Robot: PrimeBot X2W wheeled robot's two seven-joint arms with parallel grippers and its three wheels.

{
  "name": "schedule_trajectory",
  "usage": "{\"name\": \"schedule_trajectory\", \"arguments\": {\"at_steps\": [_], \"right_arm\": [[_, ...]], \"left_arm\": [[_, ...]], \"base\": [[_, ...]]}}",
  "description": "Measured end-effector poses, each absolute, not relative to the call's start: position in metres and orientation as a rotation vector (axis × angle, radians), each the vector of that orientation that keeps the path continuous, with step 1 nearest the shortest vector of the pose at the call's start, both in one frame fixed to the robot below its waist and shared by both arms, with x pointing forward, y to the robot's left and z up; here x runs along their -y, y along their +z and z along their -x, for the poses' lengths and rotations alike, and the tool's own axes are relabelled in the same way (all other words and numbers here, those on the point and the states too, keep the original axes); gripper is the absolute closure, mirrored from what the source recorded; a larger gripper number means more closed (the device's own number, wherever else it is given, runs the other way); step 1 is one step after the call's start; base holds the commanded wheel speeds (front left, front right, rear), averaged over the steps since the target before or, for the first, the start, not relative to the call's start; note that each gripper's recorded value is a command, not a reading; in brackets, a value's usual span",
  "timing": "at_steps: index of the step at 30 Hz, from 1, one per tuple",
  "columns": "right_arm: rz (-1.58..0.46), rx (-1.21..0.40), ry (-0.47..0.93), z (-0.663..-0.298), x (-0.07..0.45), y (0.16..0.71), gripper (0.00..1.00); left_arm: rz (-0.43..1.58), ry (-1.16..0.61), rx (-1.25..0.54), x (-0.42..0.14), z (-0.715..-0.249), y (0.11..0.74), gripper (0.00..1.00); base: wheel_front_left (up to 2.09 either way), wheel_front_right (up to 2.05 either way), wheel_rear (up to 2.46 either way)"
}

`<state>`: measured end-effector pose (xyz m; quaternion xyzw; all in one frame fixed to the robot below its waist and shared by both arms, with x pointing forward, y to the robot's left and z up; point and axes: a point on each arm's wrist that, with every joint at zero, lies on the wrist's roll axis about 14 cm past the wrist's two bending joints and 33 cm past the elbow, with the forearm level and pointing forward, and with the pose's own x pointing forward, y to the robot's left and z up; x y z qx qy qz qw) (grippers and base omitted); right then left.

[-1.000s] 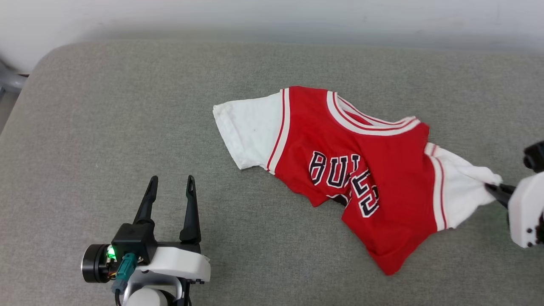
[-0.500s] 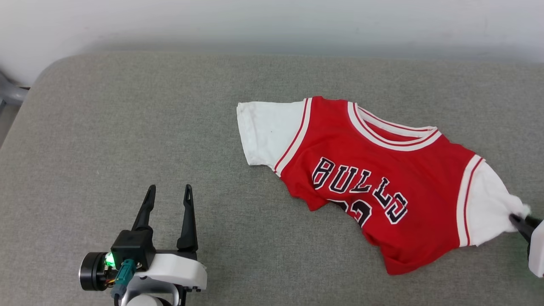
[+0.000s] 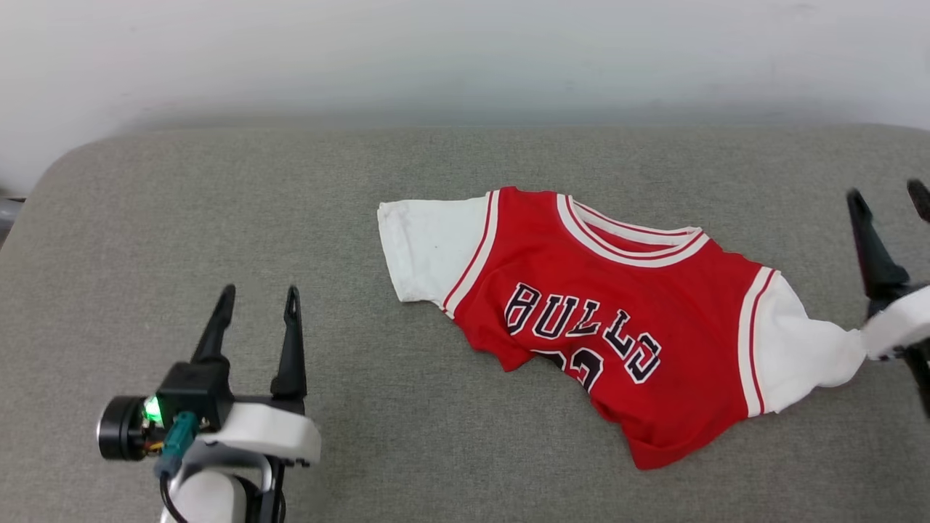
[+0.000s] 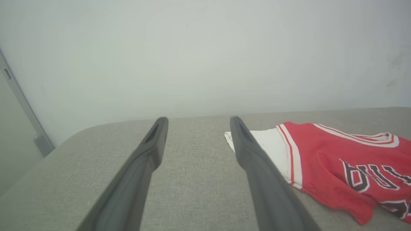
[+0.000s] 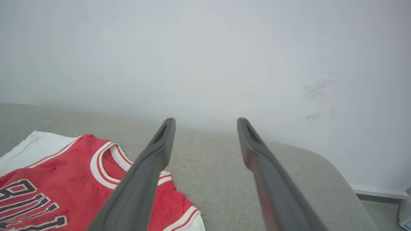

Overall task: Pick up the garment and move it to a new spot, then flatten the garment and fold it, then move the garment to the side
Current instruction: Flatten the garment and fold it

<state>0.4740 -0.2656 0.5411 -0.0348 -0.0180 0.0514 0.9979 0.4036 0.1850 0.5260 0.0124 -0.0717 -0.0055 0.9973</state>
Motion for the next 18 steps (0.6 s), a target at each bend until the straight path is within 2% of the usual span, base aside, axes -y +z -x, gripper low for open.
{"name": "schedule_trajectory", "arguments": {"at_steps": [2,8,14,18], "right_arm": [[0.055,0.125,0.113,-0.470,0.250,0.560,0.00],[0.011,0.237,0.106,-0.442,0.218,0.569,0.00],[-0.029,0.242,0.094,-0.425,0.202,0.559,0.00],[-0.040,0.214,0.081,-0.418,0.200,0.546,0.00]], "left_arm": [[-0.029,-0.036,0.169,-0.182,-0.413,0.535,0.00],[-0.038,-0.070,0.258,-0.186,-0.450,0.569,0.00],[-0.047,-0.128,0.321,-0.182,-0.495,0.600,0.00],[-0.101,-0.189,0.261,-0.172,-0.529,0.605,0.00]], "base": [[0.00,0.00,0.00],[0.00,0.00,0.00],[0.00,0.00,0.00],[0.00,0.00,0.00]]}}
